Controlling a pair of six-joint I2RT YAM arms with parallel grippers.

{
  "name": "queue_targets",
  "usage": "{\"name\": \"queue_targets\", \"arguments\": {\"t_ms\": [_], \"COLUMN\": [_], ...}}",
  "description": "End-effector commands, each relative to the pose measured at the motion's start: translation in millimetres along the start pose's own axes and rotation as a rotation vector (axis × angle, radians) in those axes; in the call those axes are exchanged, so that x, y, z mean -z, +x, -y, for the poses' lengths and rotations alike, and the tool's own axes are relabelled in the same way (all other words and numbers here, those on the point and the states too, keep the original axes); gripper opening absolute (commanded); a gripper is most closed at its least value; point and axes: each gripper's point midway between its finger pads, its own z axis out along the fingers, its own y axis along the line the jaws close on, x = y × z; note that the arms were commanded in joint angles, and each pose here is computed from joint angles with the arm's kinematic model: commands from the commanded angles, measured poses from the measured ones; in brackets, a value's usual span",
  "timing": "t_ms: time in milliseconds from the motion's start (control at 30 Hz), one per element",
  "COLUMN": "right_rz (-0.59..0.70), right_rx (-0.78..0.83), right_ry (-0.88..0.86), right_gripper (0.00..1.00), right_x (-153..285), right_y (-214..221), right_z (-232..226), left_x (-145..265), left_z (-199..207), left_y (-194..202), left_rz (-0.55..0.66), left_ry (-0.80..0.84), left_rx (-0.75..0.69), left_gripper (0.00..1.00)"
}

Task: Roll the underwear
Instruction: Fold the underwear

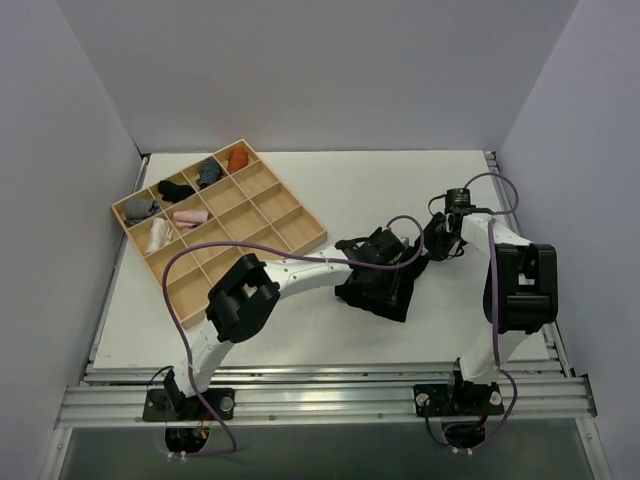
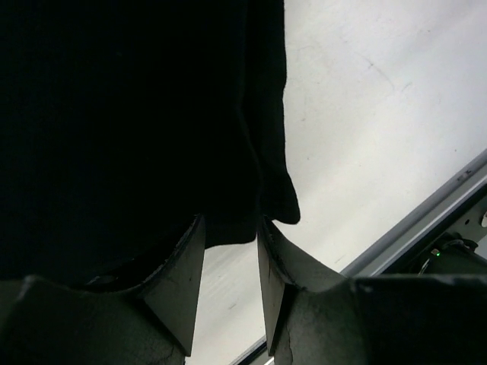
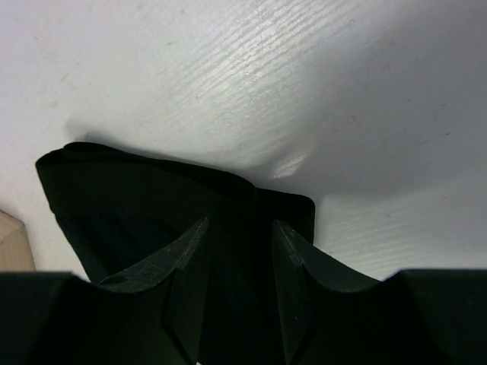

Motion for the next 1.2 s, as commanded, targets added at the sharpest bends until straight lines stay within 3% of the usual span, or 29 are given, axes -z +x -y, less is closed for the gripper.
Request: {"name": "queue_targets", "arguments": {"t_ms": [0,200,467,967,1067,1167], "right_rz": [-0.016,-0.038,-0.042,-0.051,-0.056,-0.056], "right_rx": [0.022,0.03,0.009,-0.014,-0.013,-0.008], "right_ry": [0.001,0.017,0.03,0.028,0.027,0.029], "right_gripper": [0.33,0.33,0.24,0.24,0.22,0.18], "right_x": [-3,-15,-18,-18,-18,-17], "right_y": [4,11,15,24,27,27], "right_z": [4,13,18,21,22,22], "left_x": [4,-6,-9,-15,-16,-14], "left_z": [19,16,14,9,4,0], "left_y": [-18,-12,-10,2,7,7], "left_rz": [0.056,0.045,0.041,0.0,-0.01,-0.01], "left_ry": [0.033,0.034,0.018,-0.07,-0.097,-0.11], "left_rx": [0.004,0.015,0.013,-0.01,-0.008,-0.005], "left_gripper": [0.42,0.43,0.43,0.47,0.4,0.25]}}
